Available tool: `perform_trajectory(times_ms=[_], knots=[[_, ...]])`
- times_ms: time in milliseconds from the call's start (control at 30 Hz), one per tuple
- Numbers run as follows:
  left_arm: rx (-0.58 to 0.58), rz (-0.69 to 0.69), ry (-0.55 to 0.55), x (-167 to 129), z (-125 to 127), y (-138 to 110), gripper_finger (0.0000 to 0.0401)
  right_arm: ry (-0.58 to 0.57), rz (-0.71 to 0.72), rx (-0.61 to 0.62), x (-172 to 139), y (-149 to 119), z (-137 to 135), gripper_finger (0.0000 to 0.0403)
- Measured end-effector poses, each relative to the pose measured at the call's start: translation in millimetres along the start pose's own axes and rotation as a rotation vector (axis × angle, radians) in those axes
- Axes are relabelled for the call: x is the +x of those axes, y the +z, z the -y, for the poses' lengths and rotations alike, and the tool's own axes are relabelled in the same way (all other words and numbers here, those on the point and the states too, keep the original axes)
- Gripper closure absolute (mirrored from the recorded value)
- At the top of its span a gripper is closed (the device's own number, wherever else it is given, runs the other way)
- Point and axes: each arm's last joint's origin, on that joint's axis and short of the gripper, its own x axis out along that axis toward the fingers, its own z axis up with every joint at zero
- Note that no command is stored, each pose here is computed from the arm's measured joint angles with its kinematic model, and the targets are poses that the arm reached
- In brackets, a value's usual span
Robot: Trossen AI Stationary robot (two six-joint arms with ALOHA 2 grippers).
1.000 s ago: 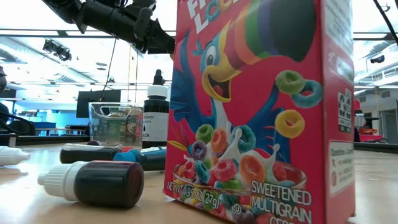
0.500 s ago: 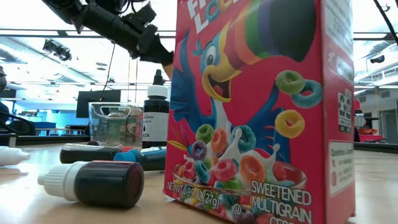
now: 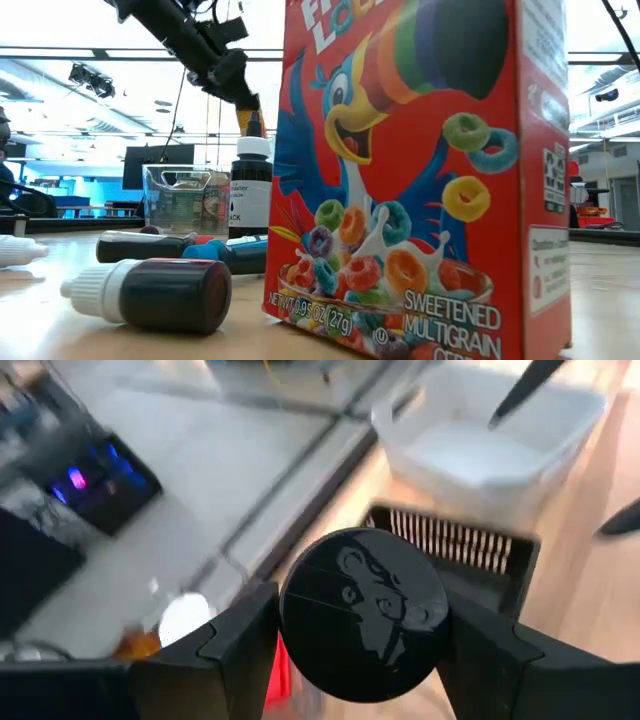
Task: Pick & Place Kitchen Items
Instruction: Put the black seasoning bottle into the transparent bin
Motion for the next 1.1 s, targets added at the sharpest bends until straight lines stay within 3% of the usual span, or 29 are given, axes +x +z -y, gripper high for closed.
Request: perform_trajectory(times_ms=[167, 367, 533, 833, 1100], knots=[[-0.115, -0.076, -0.12, 12, -10, -14, 0.0162, 0.005, -0.005, -0.002, 0, -1, 0, 0.0088], [-0.155, -0.128, -0.048, 24, -22, -33, 0.0161, 0.016, -0.005, 0.001, 0, -1, -1, 0.0088], [-0.2, -0.17, -0.089, 29, -25, -45, 0.0165, 0.058, 0.016, 0.004, 0, -1, -1, 0.0088], [-0.206, -0.228, -0.066, 39, -29, -62, 0.0158, 0.058, 0.017, 0.004, 0, -1, -1, 0.0088], [-0.293, -0.274, -0.128, 72, -28, -72, 0.0162, 0.091, 0.042, 0.034, 1, 0, -1, 0.0088]])
